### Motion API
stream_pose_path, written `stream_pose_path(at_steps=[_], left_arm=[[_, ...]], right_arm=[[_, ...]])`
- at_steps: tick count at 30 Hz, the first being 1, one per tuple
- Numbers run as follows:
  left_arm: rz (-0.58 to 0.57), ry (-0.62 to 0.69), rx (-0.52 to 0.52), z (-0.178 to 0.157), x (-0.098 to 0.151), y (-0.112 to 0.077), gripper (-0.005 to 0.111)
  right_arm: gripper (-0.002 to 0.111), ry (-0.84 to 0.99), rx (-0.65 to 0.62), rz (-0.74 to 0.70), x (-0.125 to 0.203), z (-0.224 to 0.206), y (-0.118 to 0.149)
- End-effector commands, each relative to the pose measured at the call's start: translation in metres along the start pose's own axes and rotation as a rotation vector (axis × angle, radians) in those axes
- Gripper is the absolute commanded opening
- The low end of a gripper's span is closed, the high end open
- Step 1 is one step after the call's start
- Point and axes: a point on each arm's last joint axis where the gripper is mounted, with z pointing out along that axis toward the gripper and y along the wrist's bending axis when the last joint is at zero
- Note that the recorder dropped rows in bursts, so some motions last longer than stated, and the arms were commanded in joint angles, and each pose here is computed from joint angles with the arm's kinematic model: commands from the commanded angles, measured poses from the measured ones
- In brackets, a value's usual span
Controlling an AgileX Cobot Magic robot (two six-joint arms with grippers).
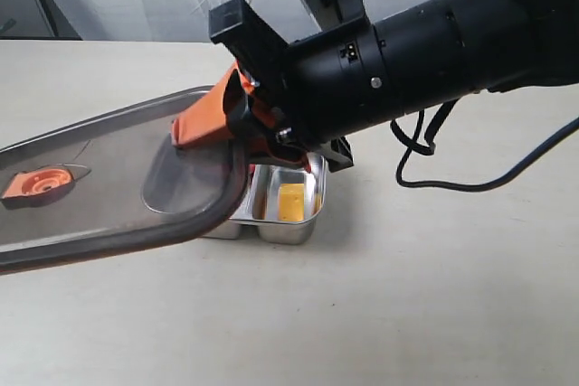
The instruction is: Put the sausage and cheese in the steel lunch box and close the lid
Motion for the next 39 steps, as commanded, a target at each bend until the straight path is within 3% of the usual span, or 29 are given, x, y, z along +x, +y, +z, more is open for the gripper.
stream_pose_path(at_steps=[1,5,8,31,39], left_arm=[[-0.145,-0.042,-0.01,-0.001,-0.004,0.002,0.018],[-0.18,-0.069,-0.011,-0.001,-0.006,0.002,0.043],[-0.19,-0.077,-0.007,-0.001,-0.007,0.002,0.049],[-0.157,-0.056,0.114,-0.002,-0.006,-0.009,0.049],[-0.23,0.005,0.053,-0.001,0.0,-0.004,0.049]], right_arm=[[-0.001,-0.04,0.041,-0.09,-0.002,-0.003,0.002],[-0.001,-0.038,0.031,-0.084,-0.001,-0.002,0.003],[-0.001,-0.073,0.029,-0.07,-0.004,-0.002,0.003],[-0.001,-0.245,0.038,-0.074,-0.013,-0.017,0.014],[-0.001,-0.39,0.081,-0.085,-0.021,-0.028,0.018]])
